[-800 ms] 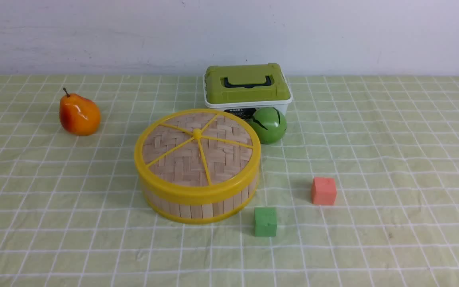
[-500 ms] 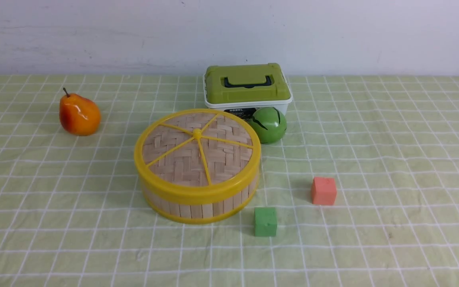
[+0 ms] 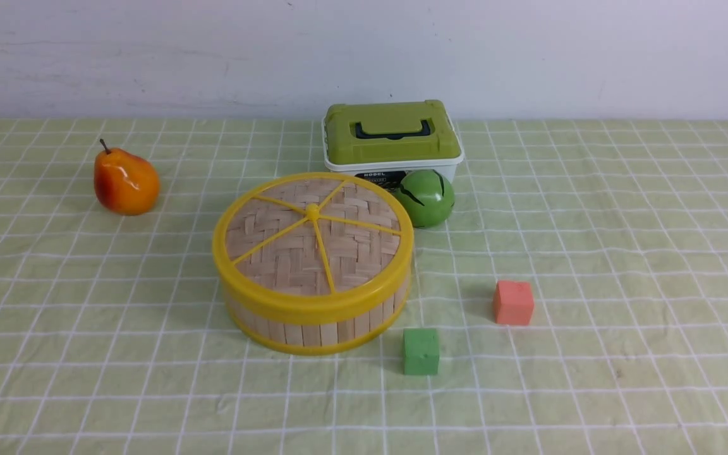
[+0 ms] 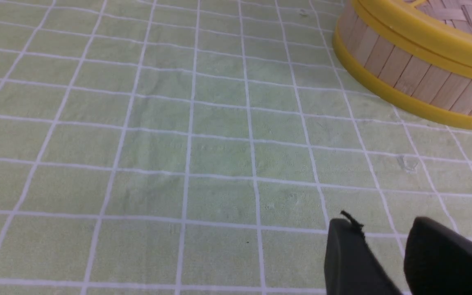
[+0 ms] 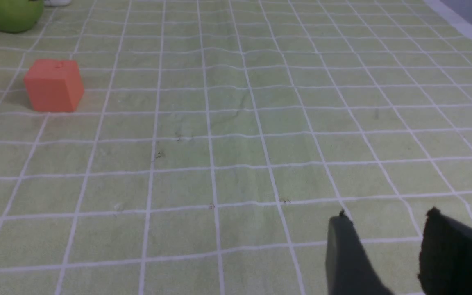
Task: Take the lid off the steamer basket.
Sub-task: Use the left arm to lift the lid of the steamer
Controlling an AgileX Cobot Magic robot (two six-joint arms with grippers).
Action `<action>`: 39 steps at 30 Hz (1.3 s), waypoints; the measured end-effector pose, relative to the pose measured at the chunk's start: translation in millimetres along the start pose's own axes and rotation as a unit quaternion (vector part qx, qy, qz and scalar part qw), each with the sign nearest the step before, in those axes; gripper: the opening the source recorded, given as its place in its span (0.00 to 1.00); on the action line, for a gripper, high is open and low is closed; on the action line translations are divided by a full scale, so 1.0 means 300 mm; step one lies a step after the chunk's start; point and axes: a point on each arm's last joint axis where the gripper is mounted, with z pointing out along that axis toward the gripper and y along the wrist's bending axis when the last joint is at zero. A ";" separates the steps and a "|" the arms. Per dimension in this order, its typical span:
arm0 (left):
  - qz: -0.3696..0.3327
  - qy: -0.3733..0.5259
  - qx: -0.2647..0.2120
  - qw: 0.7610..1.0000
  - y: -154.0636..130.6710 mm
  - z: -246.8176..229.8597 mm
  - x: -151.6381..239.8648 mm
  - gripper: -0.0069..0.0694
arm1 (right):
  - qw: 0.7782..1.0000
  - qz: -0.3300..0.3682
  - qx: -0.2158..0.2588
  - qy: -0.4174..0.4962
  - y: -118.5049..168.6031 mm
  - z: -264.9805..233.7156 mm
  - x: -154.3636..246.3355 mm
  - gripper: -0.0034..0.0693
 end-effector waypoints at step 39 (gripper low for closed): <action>-0.017 -0.441 0.053 0.896 -0.024 -0.119 -0.240 0.39 | 1.000 0.000 0.000 0.000 0.000 0.000 0.000 0.38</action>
